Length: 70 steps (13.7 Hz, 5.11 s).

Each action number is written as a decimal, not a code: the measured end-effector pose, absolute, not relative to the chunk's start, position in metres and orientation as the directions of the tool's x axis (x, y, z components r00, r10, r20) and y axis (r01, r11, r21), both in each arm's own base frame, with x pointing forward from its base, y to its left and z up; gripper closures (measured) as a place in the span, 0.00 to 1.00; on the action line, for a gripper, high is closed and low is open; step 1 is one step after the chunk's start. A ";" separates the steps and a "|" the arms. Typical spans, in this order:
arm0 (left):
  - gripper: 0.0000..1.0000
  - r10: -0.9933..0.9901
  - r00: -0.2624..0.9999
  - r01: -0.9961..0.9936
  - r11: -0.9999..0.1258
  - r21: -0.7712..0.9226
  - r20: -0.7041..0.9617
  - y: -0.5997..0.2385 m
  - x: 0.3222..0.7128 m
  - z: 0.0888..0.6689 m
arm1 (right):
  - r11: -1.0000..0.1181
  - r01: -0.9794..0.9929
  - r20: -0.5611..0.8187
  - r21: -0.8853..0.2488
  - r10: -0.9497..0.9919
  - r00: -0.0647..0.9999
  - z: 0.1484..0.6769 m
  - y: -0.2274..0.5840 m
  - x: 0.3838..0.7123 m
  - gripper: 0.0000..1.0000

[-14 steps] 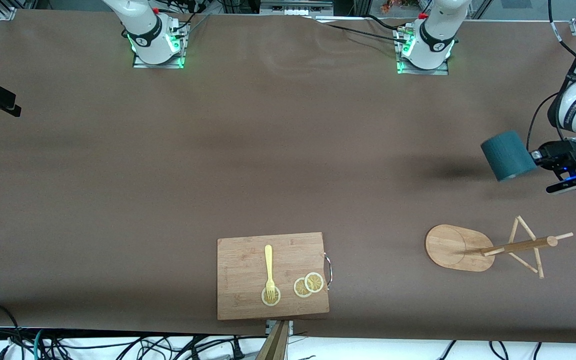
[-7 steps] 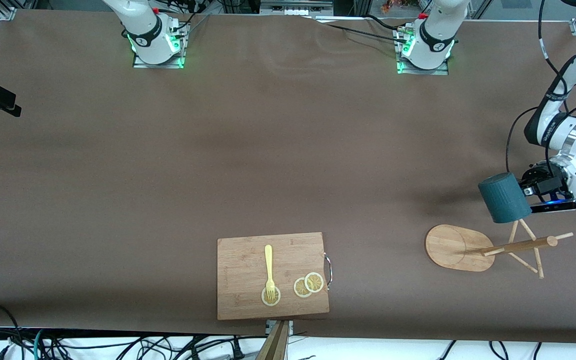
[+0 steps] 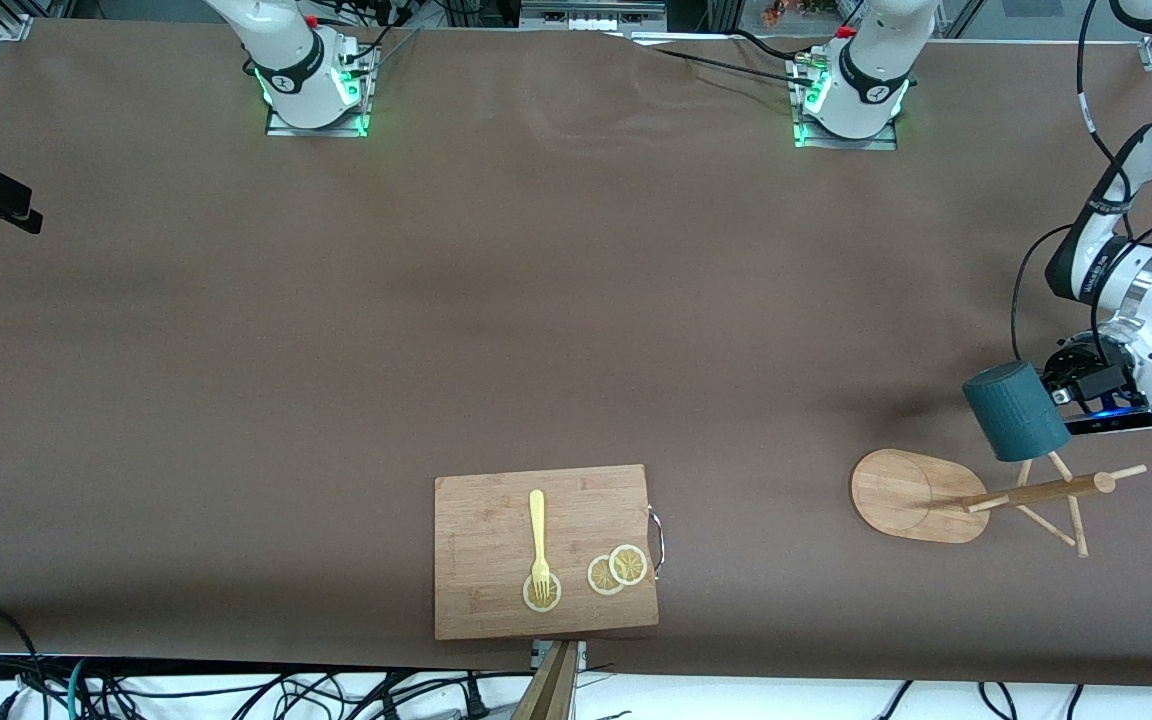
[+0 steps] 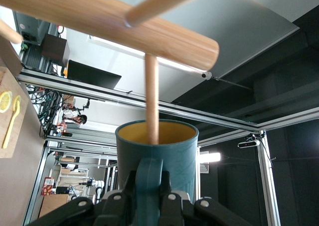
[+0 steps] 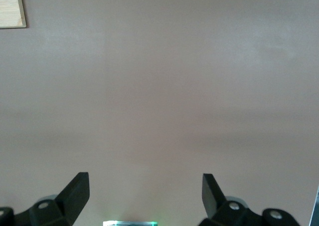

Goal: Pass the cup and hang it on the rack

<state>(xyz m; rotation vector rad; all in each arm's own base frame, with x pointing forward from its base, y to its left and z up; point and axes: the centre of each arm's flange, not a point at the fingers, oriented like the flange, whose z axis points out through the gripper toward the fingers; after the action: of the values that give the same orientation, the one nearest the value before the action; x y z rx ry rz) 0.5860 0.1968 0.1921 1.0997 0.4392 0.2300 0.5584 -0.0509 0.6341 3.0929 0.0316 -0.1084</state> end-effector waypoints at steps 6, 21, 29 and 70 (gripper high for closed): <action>0.79 0.401 0.889 0.025 0.440 0.897 -0.221 0.199 0.587 0.185 | -0.999 0.022 -0.070 0.046 0.019 0.997 0.634 -0.051 0.558 0.00; 0.79 0.539 0.815 -0.058 0.440 0.896 -0.211 0.227 0.594 0.151 | -0.999 0.022 -0.070 0.046 0.019 0.997 0.634 -0.051 0.558 0.00; 0.68 0.544 0.820 -0.087 0.426 0.901 -0.178 0.229 0.594 0.146 | -0.999 0.022 -0.070 0.046 0.019 0.997 0.634 -0.051 0.558 0.00; 0.00 -0.218 0.973 -0.217 -0.976 0.025 -0.077 -0.083 0.655 0.524 | -0.999 0.023 -0.070 0.043 0.019 0.997 0.634 -0.050 0.558 0.00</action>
<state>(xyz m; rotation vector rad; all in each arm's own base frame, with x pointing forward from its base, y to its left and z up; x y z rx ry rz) 0.6548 -0.0826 0.5242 3.1043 -0.3422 -0.1239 0.5584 -0.0503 0.6340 3.0962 0.0326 -0.1084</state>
